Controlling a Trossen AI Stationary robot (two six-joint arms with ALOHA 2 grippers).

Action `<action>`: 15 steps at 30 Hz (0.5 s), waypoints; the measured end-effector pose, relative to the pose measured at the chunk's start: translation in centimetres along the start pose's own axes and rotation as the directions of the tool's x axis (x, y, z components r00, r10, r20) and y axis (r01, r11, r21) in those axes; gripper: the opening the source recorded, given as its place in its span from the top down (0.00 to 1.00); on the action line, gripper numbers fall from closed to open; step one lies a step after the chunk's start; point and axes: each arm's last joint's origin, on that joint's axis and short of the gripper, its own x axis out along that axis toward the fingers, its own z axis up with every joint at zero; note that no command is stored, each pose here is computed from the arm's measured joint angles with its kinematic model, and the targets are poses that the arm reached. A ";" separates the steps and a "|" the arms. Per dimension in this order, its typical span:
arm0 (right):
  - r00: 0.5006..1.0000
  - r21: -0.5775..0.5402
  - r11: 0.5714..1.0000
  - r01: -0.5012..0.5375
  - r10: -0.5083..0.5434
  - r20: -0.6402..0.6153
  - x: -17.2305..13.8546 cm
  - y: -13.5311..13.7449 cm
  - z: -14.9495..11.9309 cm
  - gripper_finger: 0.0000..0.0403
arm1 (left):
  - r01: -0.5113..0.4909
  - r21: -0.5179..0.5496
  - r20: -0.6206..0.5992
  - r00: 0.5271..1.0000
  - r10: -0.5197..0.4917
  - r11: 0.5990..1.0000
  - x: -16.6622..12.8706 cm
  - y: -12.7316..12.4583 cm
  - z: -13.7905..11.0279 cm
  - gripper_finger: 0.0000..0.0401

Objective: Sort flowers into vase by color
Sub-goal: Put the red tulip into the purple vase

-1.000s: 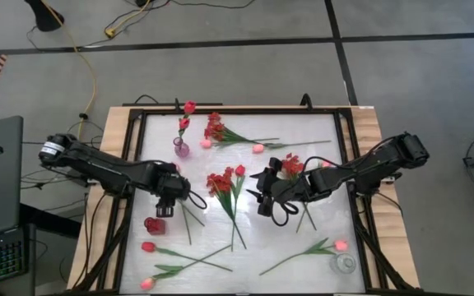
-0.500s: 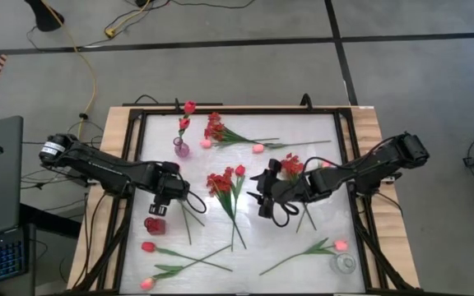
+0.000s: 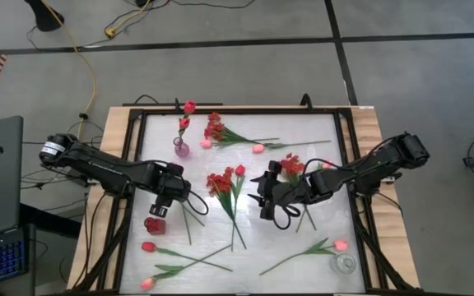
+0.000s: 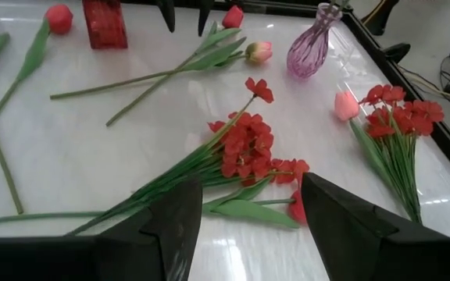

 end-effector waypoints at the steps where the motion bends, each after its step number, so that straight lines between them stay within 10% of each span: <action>1: 1.000 -0.004 1.000 -0.001 0.001 -0.004 0.0 0.0 -0.1 0.39 | 0.007 -0.002 0.001 1.000 -0.007 1.000 0.0 0.0 0.0 0.59; 15: 1.000 -0.018 1.000 -0.006 0.006 -0.021 -0.2 0.3 -0.3 0.39 | 0.056 0.038 -0.204 0.978 -0.047 0.998 4.5 -0.5 1.5 0.59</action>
